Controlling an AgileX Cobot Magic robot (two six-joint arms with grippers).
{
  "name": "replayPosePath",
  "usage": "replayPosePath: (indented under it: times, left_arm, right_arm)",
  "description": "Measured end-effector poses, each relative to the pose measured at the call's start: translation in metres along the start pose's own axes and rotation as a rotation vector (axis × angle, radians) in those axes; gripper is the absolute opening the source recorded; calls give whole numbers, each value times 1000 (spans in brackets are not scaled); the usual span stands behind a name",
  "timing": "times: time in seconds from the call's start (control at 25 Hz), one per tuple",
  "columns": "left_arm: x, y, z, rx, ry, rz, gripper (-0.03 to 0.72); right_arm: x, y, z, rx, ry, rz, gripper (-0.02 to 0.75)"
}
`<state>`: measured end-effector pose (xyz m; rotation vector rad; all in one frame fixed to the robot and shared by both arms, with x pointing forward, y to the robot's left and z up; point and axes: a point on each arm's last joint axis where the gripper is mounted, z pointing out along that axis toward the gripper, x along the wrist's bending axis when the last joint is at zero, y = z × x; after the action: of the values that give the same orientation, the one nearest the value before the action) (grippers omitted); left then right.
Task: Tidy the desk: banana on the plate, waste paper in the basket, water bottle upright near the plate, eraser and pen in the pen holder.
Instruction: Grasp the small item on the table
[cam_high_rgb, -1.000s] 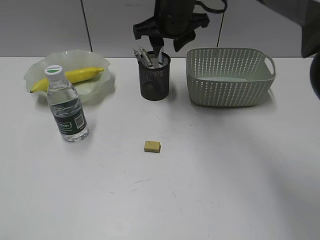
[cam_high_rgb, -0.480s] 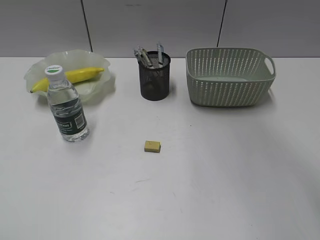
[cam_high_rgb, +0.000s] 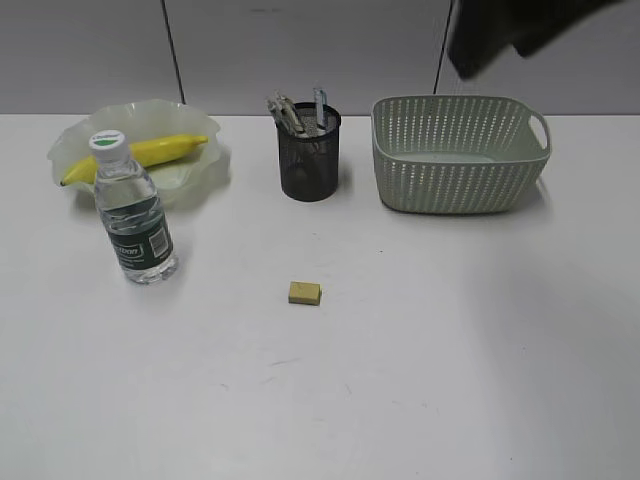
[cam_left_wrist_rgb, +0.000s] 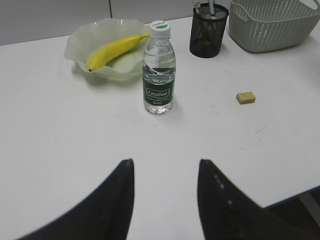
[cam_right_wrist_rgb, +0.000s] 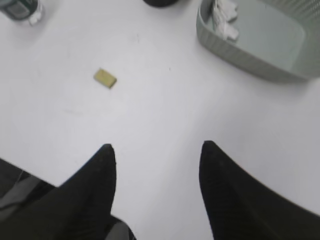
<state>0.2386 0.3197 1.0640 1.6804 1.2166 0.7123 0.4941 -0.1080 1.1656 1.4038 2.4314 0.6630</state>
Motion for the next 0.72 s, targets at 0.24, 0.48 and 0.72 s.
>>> replayPosePath:
  times: [0.24,0.48,0.72]
  left_arm:
    - [0,0,0,2,0,0,313]
    - [0,0,0,2,0,0,313]
    - [0,0,0,1,-1,1,313]
  right_arm:
    - [-12,-93,-19,91,-11,-6,430]
    - [-24,-184,-33,83,-10,-6,427]
    - [-34,-262,-33,-73,-2,-7,426]
